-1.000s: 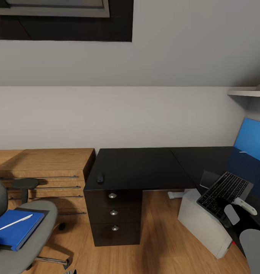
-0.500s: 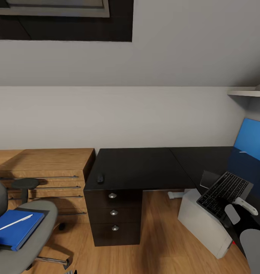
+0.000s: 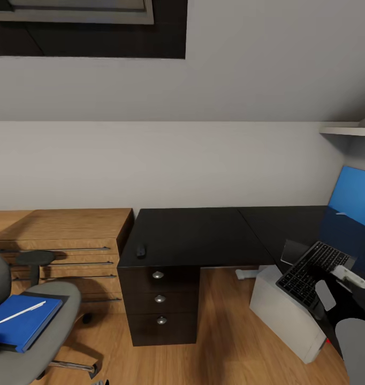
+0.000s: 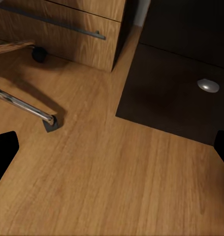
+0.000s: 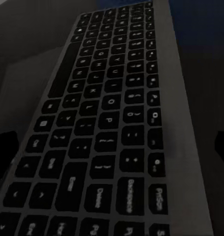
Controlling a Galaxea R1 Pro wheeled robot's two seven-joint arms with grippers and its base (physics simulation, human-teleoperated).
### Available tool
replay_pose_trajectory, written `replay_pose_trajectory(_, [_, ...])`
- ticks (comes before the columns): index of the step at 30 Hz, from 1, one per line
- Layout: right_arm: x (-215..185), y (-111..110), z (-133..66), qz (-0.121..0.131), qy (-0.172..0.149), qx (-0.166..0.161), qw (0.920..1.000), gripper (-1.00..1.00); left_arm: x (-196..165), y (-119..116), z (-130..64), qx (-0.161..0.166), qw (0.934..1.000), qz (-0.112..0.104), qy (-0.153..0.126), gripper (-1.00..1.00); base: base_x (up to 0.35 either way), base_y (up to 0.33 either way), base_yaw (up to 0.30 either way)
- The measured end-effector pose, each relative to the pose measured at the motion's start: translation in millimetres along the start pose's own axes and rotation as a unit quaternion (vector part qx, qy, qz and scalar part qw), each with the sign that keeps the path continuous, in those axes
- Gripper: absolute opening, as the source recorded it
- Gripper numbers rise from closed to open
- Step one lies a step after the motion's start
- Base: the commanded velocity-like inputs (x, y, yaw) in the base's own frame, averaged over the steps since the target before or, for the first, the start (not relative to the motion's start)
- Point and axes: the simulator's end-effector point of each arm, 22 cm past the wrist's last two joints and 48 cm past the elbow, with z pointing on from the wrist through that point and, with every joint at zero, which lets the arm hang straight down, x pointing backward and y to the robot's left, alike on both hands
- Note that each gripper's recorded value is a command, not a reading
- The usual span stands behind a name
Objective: In the bedroom, organize the workspace by keeping the computer under the desk, ensuring the monitor is on the desk, placing the keyboard on the desk next to the monitor, placing the mouse on the desk next to the keyboard, moving the folder from the swivel chair onto the desk next to the mouse, stacking the notebook on top of the folder with the pen on top of the notebook, and positioning the swivel chair next to the desk.
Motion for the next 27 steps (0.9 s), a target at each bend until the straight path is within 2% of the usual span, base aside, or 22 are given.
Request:
replay_pose_trajectory(3, [-16.6, 23.9, -10.4, -0.04, -0.057, -0.016, 0.9975, 1.0, 0.1, -0.2, 0.0, 0.0, 1.0, 0.0, 0.0, 1.0, 0.0, 0.0, 0.0])
replay_pose_trajectory(4, [-18.2, 38.3, -18.5, -0.056, -0.078, -0.026, 0.9951, 1.0, 0.0, 0.2, 0.0, 0.0, 1.0, 0.0, 0.0, 1.0, 0.0, 0.0, 0.0])
replay_pose_trajectory(9, [-8.6, 62.8, -41.7, -0.074, -0.105, -0.047, 0.9906, 1.0, 0.3, 0.0, -0.1, 0.0, 1.0, 0.0, 0.0, 1.0, 0.0, 0.0, 0.0])
replay_pose_trajectory(12, [-2.4, 69.1, -53.3, -0.074, -0.109, -0.054, 0.9898, 1.0, 1.0, 0.2, -0.3, 0.0, 1.0, 0.0, 0.001, 1.0, 0.0, 0.0, 0.0])
replay_pose_trajectory(16, [14.7, 82.9, -72.2, -0.073, -0.095, -0.066, 0.9906, 1.0, 6.5, 3.7, -1.8, -0.003, 1.0, 0.003, 0.007, 1.0, 0.0, 0.0, 0.0])
replay_pose_trajectory(18, [32.1, 100.1, -89.6, -0.082, -0.071, -0.076, 0.9911, 1.0, 9.3, 5.5, -2.7, -0.005, 0.9999, 0.004, 0.01, 1.0, 0.0, 0.0, 0.0])
replay_pose_trajectory(22, [48.8, 106.8, -102.1, -0.087, -0.053, -0.081, 0.9914, 1.0, 10.1, 6.0, -2.9, -0.006, 0.9999, 0.005, 0.011, 1.0, 0.0, 0.0, 0.0])
replay_pose_trajectory(23, [58.5, 105.2, -114.5, -0.092, -0.051, -0.084, 0.9909, 1.0, 10.1, 6.7, -2.9, -0.006, 0.9999, 0.005, 0.011, 1.0, 0.0, 0.0, 0.0])
replay_pose_trajectory(26, [62.4, 111.3, -123.0, -0.101, -0.054, -0.093, 0.9891, 1.0, 10.3, 6.2, -2.9, -0.005, 0.9999, 0.005, 0.011, 1.0, 0.0, 0.0, 0.0])
replay_pose_trajectory(27, [75.1, 124.7, -139.9, -0.126, -0.058, -0.118, 0.9833, 1.0, 10.0, 7.0, -2.8, -0.006, 0.9999, 0.005, 0.011, 1.0, 0.0, 0.0, 0.0])
